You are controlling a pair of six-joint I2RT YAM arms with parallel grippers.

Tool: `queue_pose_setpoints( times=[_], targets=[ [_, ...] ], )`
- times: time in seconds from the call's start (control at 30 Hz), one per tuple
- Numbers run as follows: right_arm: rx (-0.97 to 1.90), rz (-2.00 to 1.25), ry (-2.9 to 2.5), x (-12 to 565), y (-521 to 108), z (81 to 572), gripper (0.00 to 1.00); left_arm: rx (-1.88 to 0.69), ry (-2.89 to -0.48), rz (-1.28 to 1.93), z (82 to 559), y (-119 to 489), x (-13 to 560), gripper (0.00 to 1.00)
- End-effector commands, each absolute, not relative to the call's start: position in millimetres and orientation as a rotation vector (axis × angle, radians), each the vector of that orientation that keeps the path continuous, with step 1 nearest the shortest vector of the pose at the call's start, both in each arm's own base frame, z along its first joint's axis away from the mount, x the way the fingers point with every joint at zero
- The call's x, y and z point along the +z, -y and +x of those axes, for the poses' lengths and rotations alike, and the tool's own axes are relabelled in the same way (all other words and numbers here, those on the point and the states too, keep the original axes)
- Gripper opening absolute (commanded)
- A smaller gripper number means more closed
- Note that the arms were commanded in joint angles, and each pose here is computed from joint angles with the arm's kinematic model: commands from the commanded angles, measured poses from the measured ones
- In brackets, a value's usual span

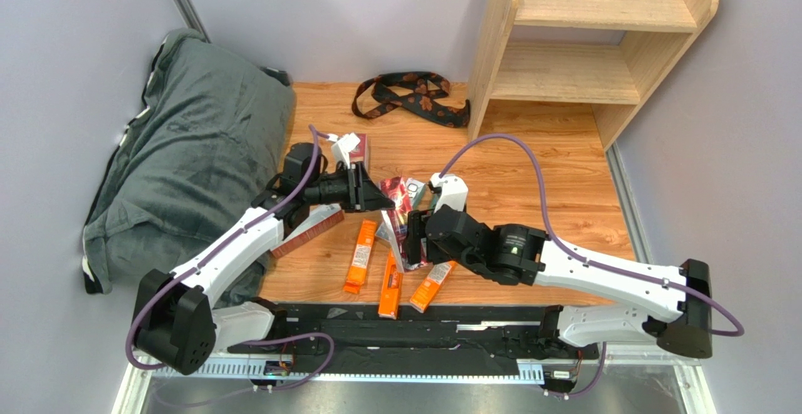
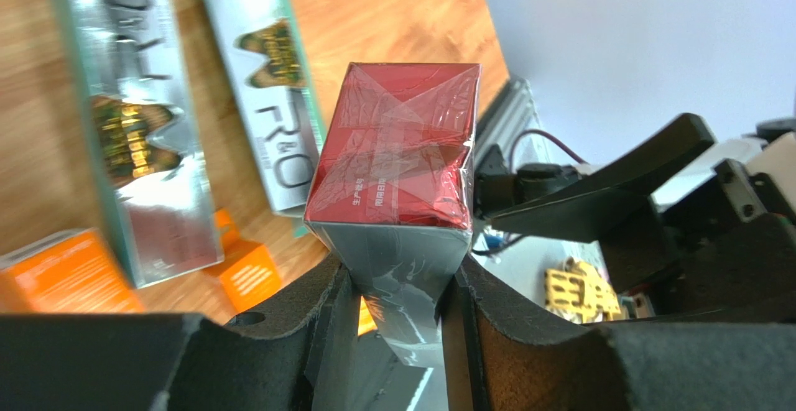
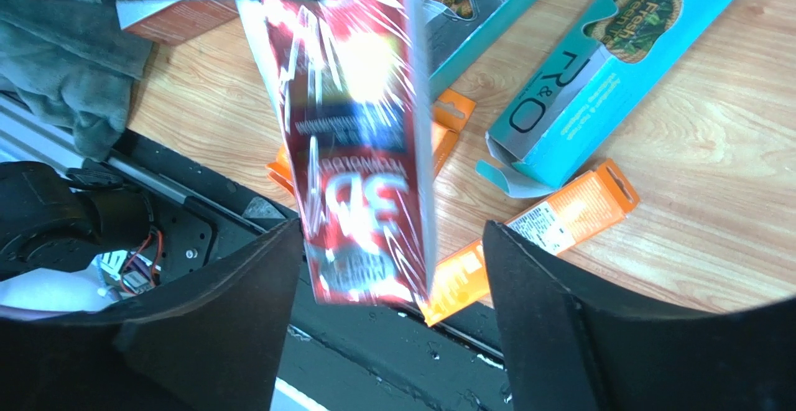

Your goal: Place and organize the toothpastes onto the shelf

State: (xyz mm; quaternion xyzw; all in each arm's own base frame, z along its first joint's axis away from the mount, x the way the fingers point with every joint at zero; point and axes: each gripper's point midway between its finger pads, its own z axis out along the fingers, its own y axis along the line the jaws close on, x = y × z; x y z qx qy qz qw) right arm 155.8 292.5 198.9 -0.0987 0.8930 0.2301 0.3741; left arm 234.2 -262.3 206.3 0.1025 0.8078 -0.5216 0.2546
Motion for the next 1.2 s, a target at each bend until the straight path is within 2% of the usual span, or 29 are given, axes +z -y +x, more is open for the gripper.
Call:
queue_pose_setpoints(
  times=[0.0, 0.4, 0.63, 0.87, 1.17],
  targets=[
    [0.668, -0.222, -2.207, 215.7, -291.5, 158.2, 0.79, -1.369, -2.157, 0.285, 238.4, 248.4, 211.0, 0.35],
    [0.834, -0.262, -2.152, 211.4, -296.3, 156.4, 0.91, -1.288, -2.177, 0.258, 272.6, 241.2, 204.0, 0.35],
    [0.863, -0.260, -2.173, 207.3, -297.7, 158.7, 0.92, -1.302, -2.170, 0.224, 286.4, 229.4, 202.6, 0.35],
    [1.004, -0.236, -2.126, 224.3, -301.5, 151.0, 0.92, -1.276, -2.139, 0.205, 281.5, 214.9, 217.8, 0.35],
    [1.325, -0.170, -2.004, 260.1, -304.0, 125.4, 0.92, -1.270, -2.094, 0.214, 254.1, 202.3, 246.6, 0.35]
  ],
)
